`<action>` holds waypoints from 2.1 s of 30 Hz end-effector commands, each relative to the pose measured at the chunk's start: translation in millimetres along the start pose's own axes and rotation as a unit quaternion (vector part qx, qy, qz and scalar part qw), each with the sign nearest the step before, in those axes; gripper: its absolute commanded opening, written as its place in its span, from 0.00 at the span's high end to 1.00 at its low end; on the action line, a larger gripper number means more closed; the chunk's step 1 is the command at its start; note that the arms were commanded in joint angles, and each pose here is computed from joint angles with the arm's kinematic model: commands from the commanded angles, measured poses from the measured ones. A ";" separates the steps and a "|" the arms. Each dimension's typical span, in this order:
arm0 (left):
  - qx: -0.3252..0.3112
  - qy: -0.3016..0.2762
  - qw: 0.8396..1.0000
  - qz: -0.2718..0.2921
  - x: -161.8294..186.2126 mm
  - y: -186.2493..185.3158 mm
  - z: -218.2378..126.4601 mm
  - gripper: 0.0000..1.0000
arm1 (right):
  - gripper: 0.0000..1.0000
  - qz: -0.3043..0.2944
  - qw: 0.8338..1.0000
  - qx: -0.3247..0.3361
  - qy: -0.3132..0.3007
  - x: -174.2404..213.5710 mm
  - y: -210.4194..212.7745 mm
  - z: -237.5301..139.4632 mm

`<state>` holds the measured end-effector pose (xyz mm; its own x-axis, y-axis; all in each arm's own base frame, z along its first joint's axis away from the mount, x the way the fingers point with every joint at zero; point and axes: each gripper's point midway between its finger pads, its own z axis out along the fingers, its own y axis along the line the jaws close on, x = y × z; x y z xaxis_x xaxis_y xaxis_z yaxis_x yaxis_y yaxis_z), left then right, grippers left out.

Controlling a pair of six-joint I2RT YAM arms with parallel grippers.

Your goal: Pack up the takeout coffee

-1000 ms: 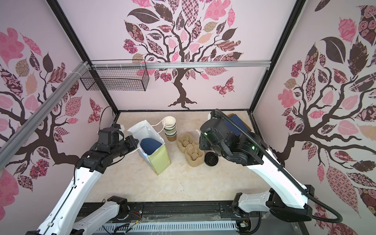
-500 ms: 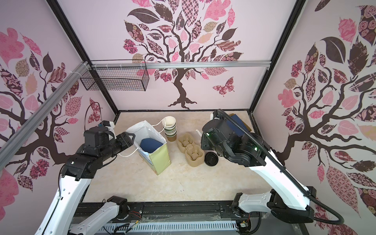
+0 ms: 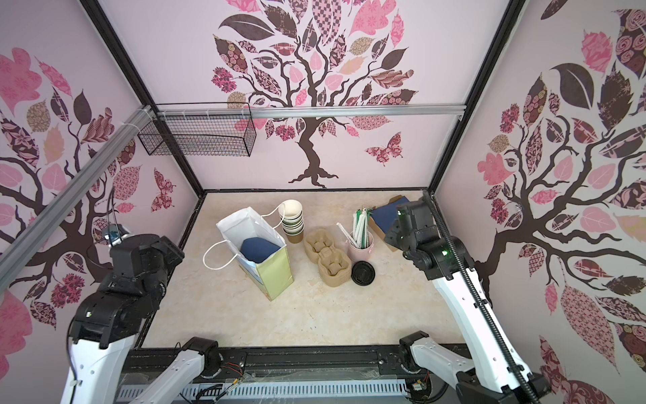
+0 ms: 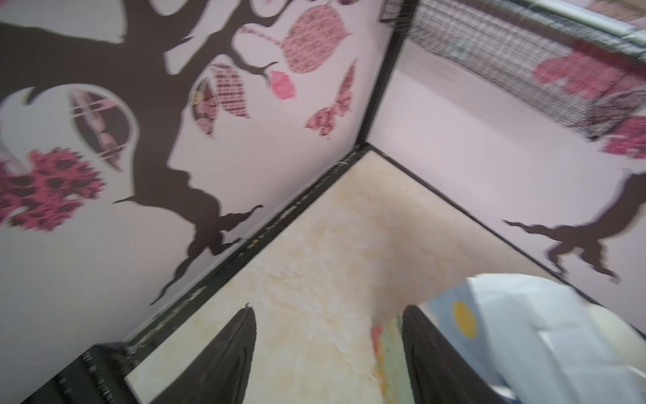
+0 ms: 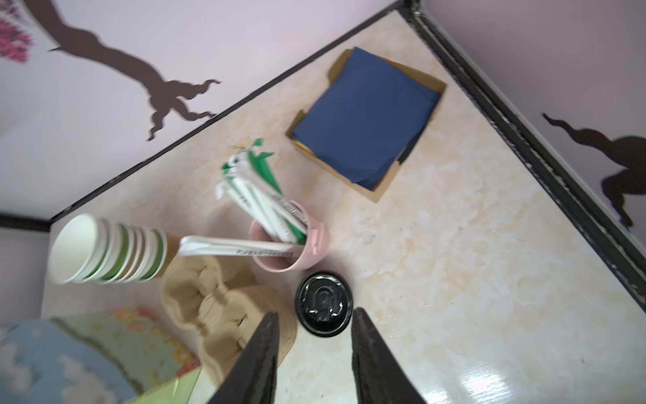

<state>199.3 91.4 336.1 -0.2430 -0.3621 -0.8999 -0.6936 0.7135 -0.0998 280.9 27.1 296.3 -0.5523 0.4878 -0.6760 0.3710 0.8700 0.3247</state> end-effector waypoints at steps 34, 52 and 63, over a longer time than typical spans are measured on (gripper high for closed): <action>0.164 -0.126 0.977 0.054 158.5 -54.7 111.5 0.26 | 0.24 -0.134 0.948 -0.131 -0.255 37.3 -58.8 185.6; 0.234 -0.121 0.958 0.116 160.7 -117.9 140.1 0.25 | 0.00 -0.156 0.950 -0.107 -0.248 48.9 -55.5 197.5; 0.247 -0.116 0.952 0.136 170.3 -144.6 168.7 0.25 | 0.00 -0.159 0.951 -0.097 -0.247 48.8 -55.0 198.8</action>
<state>357.5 30.3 108.4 -0.2427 -0.0336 -0.9695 -0.2266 0.9737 0.0230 374.7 -11.7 101.5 -0.2108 0.1593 -0.9645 0.0727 0.9865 0.1470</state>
